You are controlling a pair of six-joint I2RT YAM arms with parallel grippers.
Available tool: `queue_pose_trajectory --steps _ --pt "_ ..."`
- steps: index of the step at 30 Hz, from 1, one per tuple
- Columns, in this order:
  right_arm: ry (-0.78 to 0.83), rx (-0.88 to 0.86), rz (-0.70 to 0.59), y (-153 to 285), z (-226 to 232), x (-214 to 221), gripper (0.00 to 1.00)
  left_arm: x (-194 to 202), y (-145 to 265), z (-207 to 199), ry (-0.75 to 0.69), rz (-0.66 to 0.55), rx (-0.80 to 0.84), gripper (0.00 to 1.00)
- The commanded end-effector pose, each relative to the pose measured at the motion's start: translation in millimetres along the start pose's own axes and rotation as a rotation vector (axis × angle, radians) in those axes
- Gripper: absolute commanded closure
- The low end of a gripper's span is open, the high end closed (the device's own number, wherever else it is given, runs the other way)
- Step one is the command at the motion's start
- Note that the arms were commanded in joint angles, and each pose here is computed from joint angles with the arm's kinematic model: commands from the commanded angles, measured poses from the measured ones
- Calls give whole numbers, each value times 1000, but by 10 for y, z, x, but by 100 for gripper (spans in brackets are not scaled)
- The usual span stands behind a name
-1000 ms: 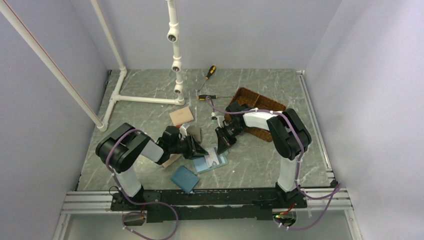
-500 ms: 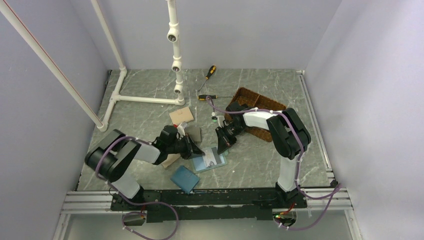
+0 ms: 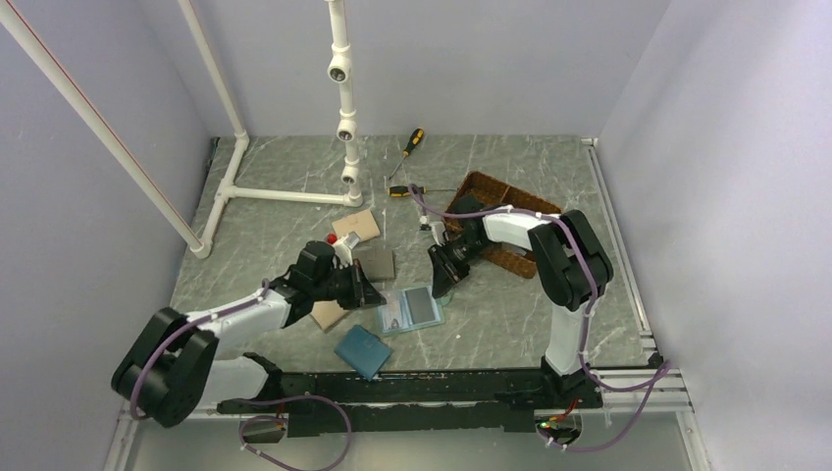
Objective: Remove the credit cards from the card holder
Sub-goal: Remove the credit card from the card holder, then place the credit card in the storage box.
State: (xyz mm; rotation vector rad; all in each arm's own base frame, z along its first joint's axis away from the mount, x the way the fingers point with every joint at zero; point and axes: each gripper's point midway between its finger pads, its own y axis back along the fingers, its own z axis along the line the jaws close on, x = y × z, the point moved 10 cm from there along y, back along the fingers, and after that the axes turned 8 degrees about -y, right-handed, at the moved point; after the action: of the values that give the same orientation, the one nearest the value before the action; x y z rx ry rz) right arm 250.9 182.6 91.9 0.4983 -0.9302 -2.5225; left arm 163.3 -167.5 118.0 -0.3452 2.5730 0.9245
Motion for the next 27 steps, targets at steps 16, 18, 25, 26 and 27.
queue_pose_trajectory --steps 16,18,25,26,27 --pt "574 -271 -119 814 746 62 44 -404 285 -576 -415 -225 379 100" --pt "569 -282 -138 856 754 65 42 -435 274 -615 -427 -235 409 100" --pt "538 -345 -158 857 782 55 40 -515 200 -745 -461 -248 481 100" --pt "532 -351 -160 851 781 52 40 -523 191 -768 -467 -250 488 100" --pt "523 -360 -163 842 780 46 40 -524 175 -785 -472 -250 492 100"
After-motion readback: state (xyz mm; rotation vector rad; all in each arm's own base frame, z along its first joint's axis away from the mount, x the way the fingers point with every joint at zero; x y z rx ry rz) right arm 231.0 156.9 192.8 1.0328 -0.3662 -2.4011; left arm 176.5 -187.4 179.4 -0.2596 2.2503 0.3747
